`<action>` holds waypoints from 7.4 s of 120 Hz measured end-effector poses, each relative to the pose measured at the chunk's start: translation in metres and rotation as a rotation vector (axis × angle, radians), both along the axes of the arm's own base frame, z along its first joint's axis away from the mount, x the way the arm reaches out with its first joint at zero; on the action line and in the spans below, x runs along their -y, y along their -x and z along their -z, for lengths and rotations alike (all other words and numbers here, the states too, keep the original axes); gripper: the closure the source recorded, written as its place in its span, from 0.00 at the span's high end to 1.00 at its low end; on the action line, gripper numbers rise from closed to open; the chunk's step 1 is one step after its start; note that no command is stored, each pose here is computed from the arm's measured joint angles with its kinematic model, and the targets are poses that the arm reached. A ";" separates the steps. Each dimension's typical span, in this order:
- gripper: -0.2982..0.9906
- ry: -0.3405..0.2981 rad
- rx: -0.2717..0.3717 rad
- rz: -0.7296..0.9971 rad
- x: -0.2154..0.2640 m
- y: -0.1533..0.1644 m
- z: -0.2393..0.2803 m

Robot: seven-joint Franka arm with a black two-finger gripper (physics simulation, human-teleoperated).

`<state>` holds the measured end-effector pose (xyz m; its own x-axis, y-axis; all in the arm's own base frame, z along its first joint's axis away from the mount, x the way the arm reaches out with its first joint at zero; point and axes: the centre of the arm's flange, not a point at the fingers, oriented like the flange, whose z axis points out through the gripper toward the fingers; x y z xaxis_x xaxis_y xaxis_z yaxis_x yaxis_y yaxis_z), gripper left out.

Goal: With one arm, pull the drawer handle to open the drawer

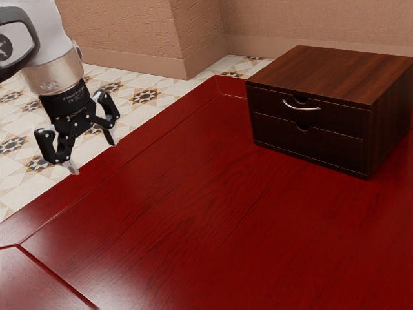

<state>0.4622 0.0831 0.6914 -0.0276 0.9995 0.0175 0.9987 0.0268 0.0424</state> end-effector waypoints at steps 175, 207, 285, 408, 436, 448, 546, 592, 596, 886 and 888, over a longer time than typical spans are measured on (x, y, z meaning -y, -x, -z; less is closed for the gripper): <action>0.77 0.034 0.673 0.097 0.113 -0.290 0.132; 0.77 0.046 0.768 0.087 0.103 -0.318 0.135; 0.61 0.039 0.805 0.094 0.098 -0.331 0.159; 0.46 0.059 0.869 0.117 0.109 -0.344 0.171; 0.42 0.058 0.870 0.118 0.109 -0.344 0.173; 0.41 0.057 0.871 0.117 0.108 -0.345 0.174; 0.20 0.063 0.867 0.110 0.108 -0.345 0.179; 0.16 0.069 0.852 0.119 0.119 -0.340 0.179; 0.17 0.068 0.845 0.118 0.118 -0.336 0.176; 0.51 0.129 0.683 -0.067 0.080 -0.157 0.134; 0.53 0.128 0.688 -0.069 0.078 -0.157 0.131</action>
<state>0.6196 0.0052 0.5604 -0.0536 0.9880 -0.1447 0.7424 0.1363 0.6560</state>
